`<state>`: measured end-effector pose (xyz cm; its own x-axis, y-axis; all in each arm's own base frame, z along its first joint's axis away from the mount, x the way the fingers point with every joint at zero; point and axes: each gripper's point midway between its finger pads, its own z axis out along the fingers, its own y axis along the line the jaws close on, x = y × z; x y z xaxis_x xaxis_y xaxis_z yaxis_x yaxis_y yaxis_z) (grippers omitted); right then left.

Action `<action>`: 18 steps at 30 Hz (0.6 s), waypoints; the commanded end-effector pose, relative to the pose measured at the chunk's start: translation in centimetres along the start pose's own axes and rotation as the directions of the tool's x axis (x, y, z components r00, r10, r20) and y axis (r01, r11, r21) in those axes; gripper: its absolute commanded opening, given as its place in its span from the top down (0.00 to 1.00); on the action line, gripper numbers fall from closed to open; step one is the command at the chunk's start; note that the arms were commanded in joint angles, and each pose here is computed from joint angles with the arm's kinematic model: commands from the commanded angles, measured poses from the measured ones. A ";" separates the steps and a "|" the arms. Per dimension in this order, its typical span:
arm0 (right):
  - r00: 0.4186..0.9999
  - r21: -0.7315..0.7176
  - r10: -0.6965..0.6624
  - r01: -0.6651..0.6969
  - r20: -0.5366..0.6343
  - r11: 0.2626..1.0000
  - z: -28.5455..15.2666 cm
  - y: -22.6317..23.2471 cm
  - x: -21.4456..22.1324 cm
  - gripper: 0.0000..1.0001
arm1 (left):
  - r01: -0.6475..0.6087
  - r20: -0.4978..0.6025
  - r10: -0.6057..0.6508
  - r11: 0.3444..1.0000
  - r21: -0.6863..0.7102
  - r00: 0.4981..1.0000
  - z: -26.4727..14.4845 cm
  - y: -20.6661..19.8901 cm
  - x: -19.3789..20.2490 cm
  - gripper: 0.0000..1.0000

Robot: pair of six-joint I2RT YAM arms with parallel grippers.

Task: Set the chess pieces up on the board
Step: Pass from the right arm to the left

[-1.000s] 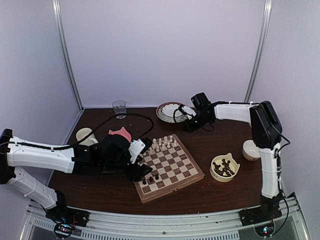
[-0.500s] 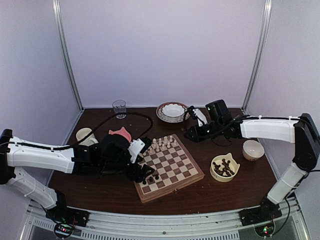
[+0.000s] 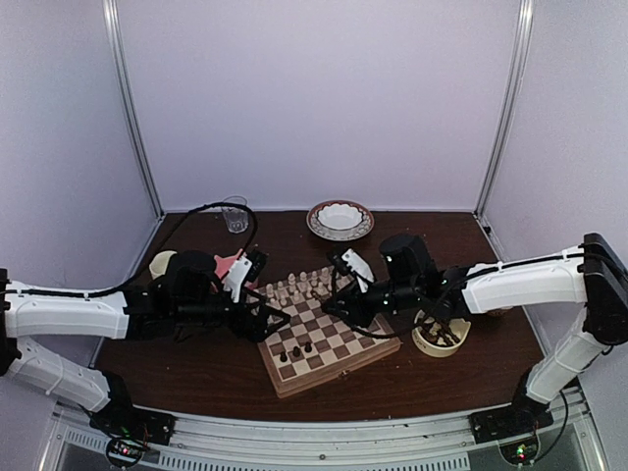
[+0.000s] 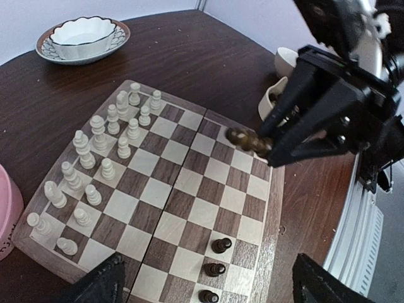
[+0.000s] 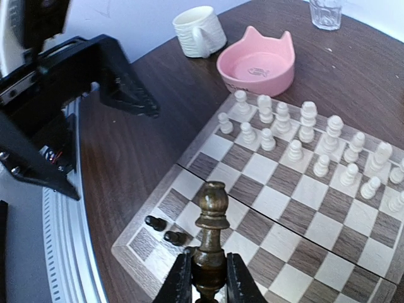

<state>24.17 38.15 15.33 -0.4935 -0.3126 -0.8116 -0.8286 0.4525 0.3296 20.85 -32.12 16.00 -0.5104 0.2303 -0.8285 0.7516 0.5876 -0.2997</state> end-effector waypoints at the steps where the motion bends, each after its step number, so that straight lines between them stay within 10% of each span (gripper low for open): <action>1: 0.995 -0.057 -0.071 0.075 0.074 0.996 0.2 2.2 -1.7 0.88 | 0.043 0.083 -0.056 0.987 0.152 0.995 -1.2 -2.1 -2.1 0.09; 18: 0.974 -0.187 -0.197 0.215 0.107 0.959 -0.2 7.5 -1.3 0.87 | 0.033 0.033 -0.049 0.929 0.369 0.998 -0.4 -5.8 -2.0 0.31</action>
<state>19.80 41.43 17.21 -0.3484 -0.3325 -0.8764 -0.9243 0.2771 0.2624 17.90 -34.31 17.36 -0.5576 0.2046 -0.8045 0.8060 0.3653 -0.4657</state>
